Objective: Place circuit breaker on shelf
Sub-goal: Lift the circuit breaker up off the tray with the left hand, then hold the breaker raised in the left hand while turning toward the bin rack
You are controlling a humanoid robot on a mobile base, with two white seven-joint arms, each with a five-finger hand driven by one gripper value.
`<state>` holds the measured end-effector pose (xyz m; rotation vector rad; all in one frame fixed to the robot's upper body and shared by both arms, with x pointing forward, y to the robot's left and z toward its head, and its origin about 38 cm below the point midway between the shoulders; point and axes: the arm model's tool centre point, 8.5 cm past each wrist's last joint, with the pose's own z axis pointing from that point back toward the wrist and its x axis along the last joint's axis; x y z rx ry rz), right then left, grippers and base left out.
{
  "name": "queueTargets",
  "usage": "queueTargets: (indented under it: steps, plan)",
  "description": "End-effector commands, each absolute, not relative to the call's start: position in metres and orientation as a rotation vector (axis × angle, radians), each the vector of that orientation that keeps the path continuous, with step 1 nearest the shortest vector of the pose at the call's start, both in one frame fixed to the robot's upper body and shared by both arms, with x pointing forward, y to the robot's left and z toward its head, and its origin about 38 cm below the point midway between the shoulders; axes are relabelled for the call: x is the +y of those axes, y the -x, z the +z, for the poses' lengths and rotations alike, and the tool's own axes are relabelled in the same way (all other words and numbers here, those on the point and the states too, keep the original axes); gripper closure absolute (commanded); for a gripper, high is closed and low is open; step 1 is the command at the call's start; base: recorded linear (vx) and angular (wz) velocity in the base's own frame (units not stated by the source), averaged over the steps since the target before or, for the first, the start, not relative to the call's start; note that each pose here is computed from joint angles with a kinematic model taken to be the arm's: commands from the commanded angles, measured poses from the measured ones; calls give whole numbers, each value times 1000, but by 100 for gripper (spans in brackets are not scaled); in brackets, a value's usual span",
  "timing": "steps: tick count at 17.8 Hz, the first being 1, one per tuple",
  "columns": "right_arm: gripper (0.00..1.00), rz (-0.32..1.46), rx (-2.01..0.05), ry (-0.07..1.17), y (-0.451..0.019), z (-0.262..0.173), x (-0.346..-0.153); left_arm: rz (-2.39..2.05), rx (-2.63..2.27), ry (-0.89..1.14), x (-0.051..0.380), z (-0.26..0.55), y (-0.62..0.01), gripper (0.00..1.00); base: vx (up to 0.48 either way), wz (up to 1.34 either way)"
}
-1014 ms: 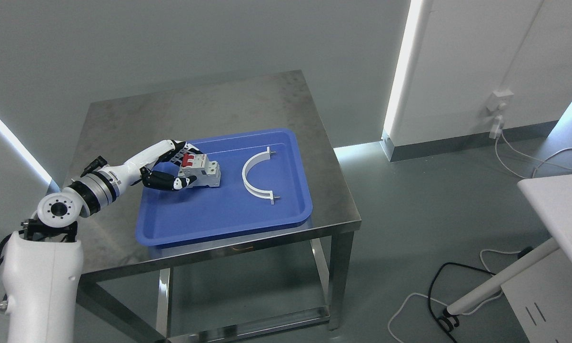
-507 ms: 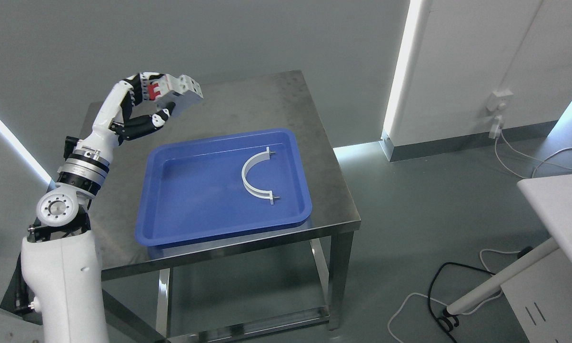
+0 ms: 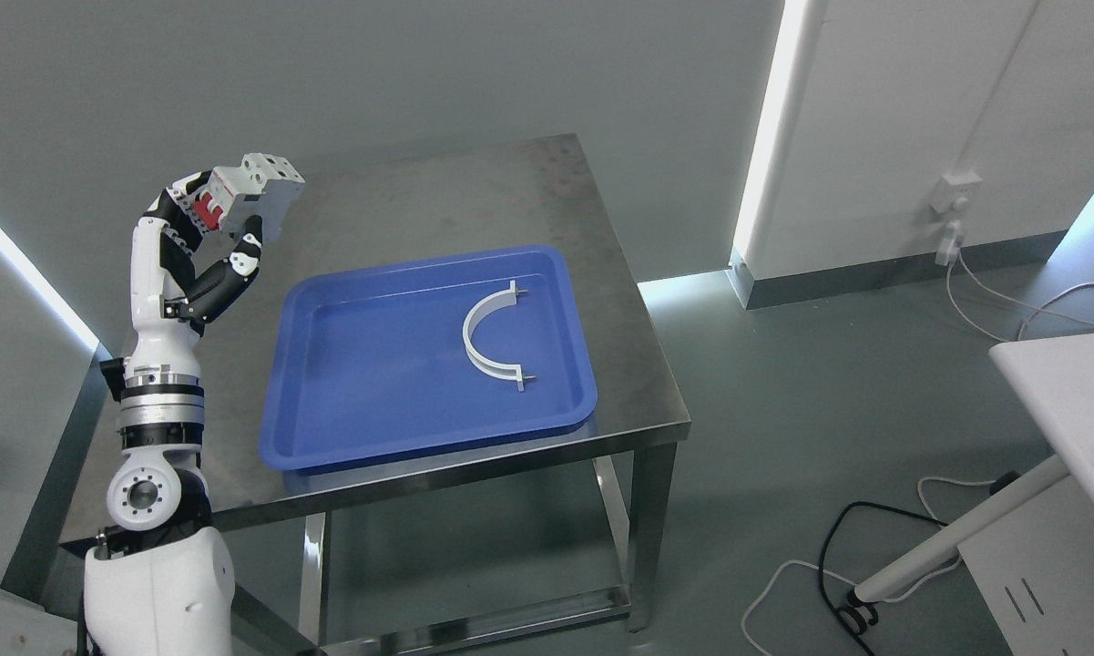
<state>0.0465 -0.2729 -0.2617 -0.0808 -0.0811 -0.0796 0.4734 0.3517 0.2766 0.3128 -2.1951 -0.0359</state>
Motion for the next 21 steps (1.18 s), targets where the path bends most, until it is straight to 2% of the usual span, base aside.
queueTargets:
  steps: [1, 14, 21]
  plan:
    - [0, -79, -99, 106, -40, -261, -285, -42, -2278, -310, 337, 280, -433, 93, 0, 0]
    - [0, -79, -101, 106, -40, -261, -285, -43, -2353, -303, 335, 290, -412, 95, -4, -10]
    - [0, -77, -98, 106, -39, -261, -285, -35, -2333, -306, 339, 281, -409, 94, -175, 39]
